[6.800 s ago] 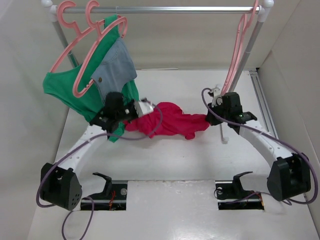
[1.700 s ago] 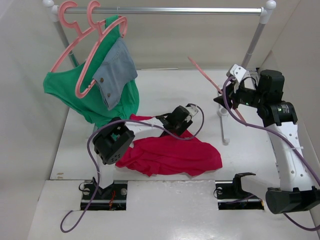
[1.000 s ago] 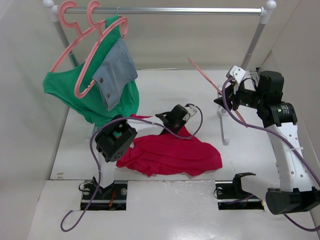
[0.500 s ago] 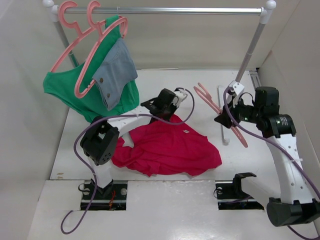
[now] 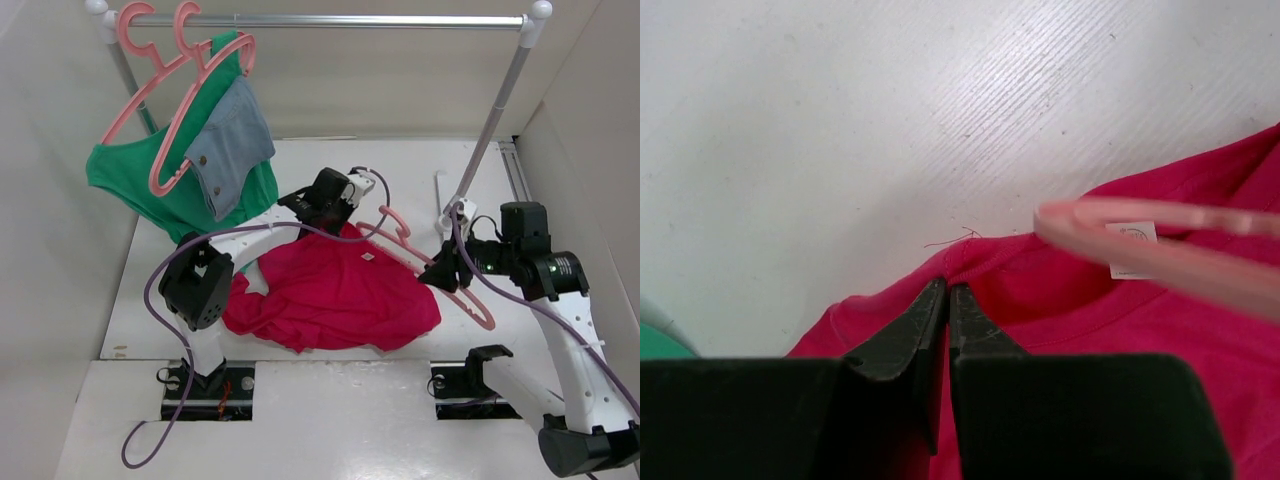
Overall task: Place the t-shirt on the hanger
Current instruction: Place tshirt on hanger
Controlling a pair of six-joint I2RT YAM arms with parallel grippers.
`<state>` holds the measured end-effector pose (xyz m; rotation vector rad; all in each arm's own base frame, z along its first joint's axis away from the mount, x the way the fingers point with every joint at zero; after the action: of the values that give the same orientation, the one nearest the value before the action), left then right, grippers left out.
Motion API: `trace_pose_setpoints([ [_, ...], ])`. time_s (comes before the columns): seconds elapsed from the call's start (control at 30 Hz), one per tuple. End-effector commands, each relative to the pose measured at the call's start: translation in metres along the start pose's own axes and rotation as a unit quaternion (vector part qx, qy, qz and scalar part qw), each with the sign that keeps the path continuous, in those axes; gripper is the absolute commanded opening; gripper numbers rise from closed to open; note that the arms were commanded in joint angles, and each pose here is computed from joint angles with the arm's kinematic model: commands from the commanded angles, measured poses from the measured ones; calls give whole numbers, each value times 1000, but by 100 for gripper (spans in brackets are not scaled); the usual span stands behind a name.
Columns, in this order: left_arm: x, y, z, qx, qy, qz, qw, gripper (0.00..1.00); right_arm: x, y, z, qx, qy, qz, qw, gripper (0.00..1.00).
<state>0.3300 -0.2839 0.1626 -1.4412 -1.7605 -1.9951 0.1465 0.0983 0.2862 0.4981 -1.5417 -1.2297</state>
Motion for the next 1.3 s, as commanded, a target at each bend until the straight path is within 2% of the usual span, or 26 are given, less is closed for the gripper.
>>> trace_pose_setpoints([
  [0.0,6,14,-3,-3,-11,-13,1000,0,-5,-4,12,0,40,-18,999,0],
  [0.23,9,14,-5,-8,-21,-11,1000,0,-19,7,1,14,42,-60,997,0],
  [0.53,13,12,-4,-17,-21,-11,1000,0,-33,7,8,0,58,-58,997,0],
  [0.67,19,29,-7,-24,-29,-33,999,0,-45,-3,9,-18,70,-58,996,0],
  [0.73,21,27,-9,-30,-38,-23,999,0,-51,-3,10,-15,76,-70,995,0],
  [0.9,47,36,-25,-49,-74,-35,995,0,-53,5,9,-5,72,-104,992,0],
  [1.0,71,45,-36,-70,-96,-61,991,0,-53,8,6,-2,57,-114,992,0],
  [1.17,111,68,-45,-88,-125,-111,982,0,-53,20,8,10,60,-169,984,0],
  [1.27,138,85,-56,-96,-153,-133,975,0,-51,23,9,12,59,-175,983,0],
])
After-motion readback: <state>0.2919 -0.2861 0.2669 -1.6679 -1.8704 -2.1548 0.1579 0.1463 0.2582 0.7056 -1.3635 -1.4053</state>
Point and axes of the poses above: each gripper's point midway between its finger pads, its own x axis back along the fingers, its own z axis along the line the jaws close on, y = z × x, the point moved 6 cm from there along x, back along the fingers, and after that the axes turned 15 degrees about x, right-handed, at the moved point
